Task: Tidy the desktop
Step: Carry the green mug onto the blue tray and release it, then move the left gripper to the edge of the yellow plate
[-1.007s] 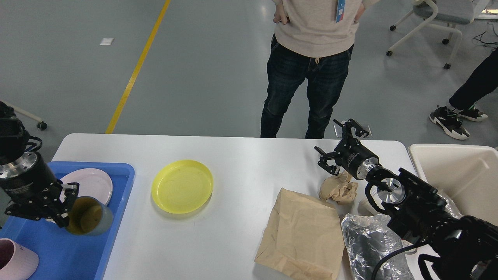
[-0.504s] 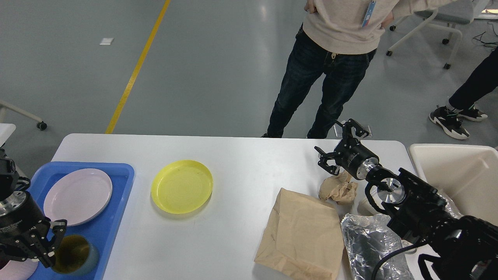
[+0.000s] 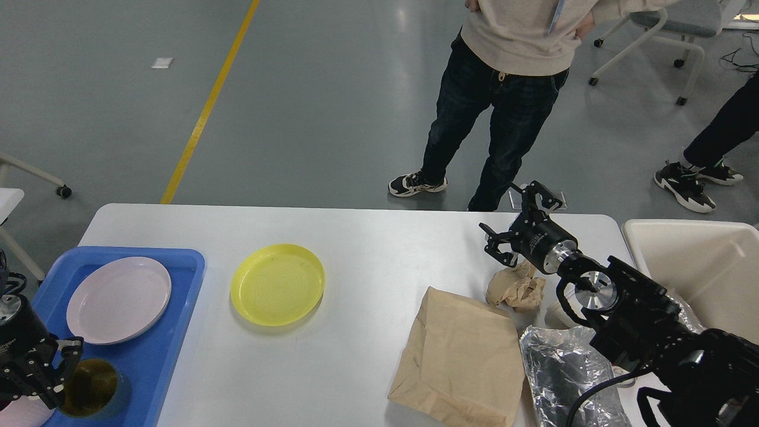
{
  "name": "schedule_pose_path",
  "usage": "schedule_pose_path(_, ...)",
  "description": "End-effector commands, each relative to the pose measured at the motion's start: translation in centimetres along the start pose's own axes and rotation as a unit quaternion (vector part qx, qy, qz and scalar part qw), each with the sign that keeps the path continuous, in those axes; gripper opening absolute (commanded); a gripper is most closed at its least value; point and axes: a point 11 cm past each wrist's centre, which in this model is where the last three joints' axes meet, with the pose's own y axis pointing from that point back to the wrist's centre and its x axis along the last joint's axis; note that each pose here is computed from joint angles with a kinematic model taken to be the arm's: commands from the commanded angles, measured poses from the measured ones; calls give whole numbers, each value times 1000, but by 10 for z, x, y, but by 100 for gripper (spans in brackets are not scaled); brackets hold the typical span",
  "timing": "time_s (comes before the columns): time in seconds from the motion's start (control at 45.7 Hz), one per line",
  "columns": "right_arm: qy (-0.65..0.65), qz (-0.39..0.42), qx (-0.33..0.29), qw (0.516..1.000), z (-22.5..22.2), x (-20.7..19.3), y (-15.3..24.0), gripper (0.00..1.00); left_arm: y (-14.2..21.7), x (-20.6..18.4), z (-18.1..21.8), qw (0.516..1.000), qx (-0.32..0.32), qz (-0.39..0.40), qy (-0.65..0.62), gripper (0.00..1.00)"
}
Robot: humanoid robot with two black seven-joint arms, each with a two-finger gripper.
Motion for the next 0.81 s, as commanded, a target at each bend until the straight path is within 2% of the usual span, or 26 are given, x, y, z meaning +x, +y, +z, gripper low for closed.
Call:
schedule_pose_path(0.0,0,0,0,1000,0,0,0,100,-7,-1,0,1000,2,-5,-1,0)
schedule_pose_path(0.153,0,0,0,1000,0,0,0,100,-9,-2,-2,1000,4,-7,1,8)
schedule_pose_path(0.504,0,0,0,1000,0,0,0,100,-6,0,-3,1000,3,-3,3,42)
schedule_pose_path(0.722,0,0,0,1000,0,0,0,100,15,6,7,1000,-5,17,-5,77)
schedule_pose_path(0.788,0,0,0,1000,0,0,0,100,30,10,12,999,-7,32,-11,83)
